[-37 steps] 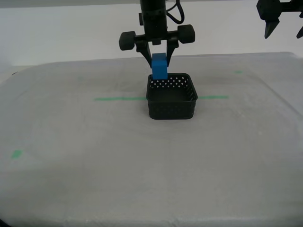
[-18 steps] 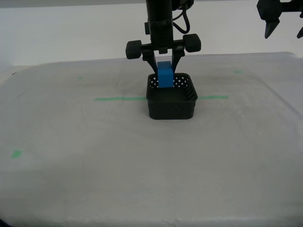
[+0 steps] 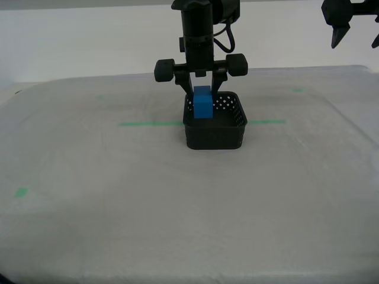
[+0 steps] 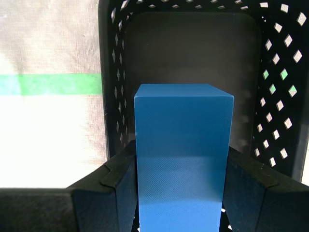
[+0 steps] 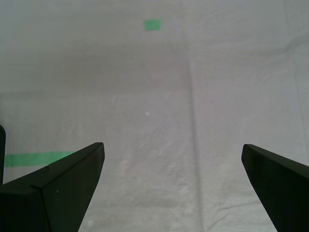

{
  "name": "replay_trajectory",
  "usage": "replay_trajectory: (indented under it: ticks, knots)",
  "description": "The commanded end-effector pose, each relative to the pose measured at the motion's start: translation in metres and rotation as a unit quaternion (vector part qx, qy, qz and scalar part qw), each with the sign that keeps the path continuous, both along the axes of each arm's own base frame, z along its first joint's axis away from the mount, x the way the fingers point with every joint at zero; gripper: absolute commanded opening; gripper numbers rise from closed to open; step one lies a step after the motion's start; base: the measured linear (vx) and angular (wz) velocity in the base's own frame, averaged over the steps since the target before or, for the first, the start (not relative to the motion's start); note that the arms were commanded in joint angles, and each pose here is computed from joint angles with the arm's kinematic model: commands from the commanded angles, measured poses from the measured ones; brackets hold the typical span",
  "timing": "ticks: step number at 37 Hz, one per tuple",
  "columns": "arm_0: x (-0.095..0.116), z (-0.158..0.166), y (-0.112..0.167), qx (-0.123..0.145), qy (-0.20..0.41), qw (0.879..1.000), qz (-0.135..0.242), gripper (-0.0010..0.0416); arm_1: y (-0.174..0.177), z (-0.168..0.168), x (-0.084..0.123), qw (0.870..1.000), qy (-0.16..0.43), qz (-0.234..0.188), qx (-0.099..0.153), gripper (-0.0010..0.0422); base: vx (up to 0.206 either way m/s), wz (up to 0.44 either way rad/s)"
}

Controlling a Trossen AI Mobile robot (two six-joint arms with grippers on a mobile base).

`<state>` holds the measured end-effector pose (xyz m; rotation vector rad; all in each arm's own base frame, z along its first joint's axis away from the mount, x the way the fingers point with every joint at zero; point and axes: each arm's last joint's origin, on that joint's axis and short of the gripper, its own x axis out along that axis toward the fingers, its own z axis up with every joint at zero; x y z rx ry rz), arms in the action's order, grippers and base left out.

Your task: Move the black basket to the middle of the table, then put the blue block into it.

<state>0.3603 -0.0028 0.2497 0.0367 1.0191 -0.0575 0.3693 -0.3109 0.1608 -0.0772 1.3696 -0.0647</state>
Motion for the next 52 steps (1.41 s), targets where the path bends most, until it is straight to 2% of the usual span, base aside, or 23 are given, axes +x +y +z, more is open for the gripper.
replay_trajectory:
  ticks: [1, 12, 23, 24, 27, 32, 34, 37, 44, 52]
  knots:
    - [0.0, 0.0004, -0.0001, 0.0, -0.001, 1.0, 0.0, 0.0398, -0.0007, 0.0003, -0.0003, 1.0, -0.001, 0.0, 0.0, 0.0055, 0.0, 0.0]
    - [0.0, 0.0004, -0.0001, 0.0, -0.001, 1.0, 0.0, 0.0399, -0.0016, 0.0005, 0.0005, 1.0, -0.007, -0.004, -0.004, 0.0212, 0.0, 0.0]
    - [0.0, 0.0004, 0.0, 0.0, -0.001, 1.0, 0.001, 0.0399, -0.0029, 0.0009, 0.0018, 1.0, -0.016, -0.02, -0.006, 0.0407, 0.0, 0.0]
    - [0.0, 0.0004, -0.0001, 0.0, -0.001, 1.0, 0.0, 0.0399, -0.003, 0.001, 0.0019, 0.999, -0.017, -0.026, -0.006, 0.0412, 0.0, 0.0]
    - [0.0, 0.0004, 0.0, 0.0, -0.001, 1.0, 0.001, 0.0399, -0.0031, 0.001, 0.002, 1.0, -0.018, -0.025, -0.007, 0.0383, 0.0, 0.0]
    - [0.0, 0.0004, 0.0, 0.0, -0.001, 1.0, 0.001, 0.0399, -0.0032, 0.0011, 0.0024, 0.999, -0.019, -0.027, -0.007, 0.0407, 0.0, 0.0]
    - [0.0, 0.0004, -0.0001, 0.0, -0.001, 1.0, 0.0, 0.0398, -0.0033, 0.0011, 0.0023, 0.999, -0.019, -0.028, -0.007, 0.0394, 0.0, 0.0]
    - [0.0, 0.0004, 0.0, 0.0, -0.001, 1.0, 0.001, 0.0399, -0.0033, 0.0011, 0.0023, 0.999, -0.02, -0.031, -0.006, 0.0406, 0.0, 0.0]
    - [0.0, 0.0004, 0.0, 0.0, -0.001, 1.0, 0.001, 0.0399, -0.0035, 0.0011, 0.0022, 0.999, -0.02, -0.037, -0.005, 0.04, 0.0, 0.0]
    - [0.0, 0.0004, 0.0, 0.0, -0.001, 1.0, 0.001, 0.0399, -0.0029, 0.0009, 0.0017, 0.998, -0.02, -0.064, 0.003, 0.04, 0.0, 0.0]
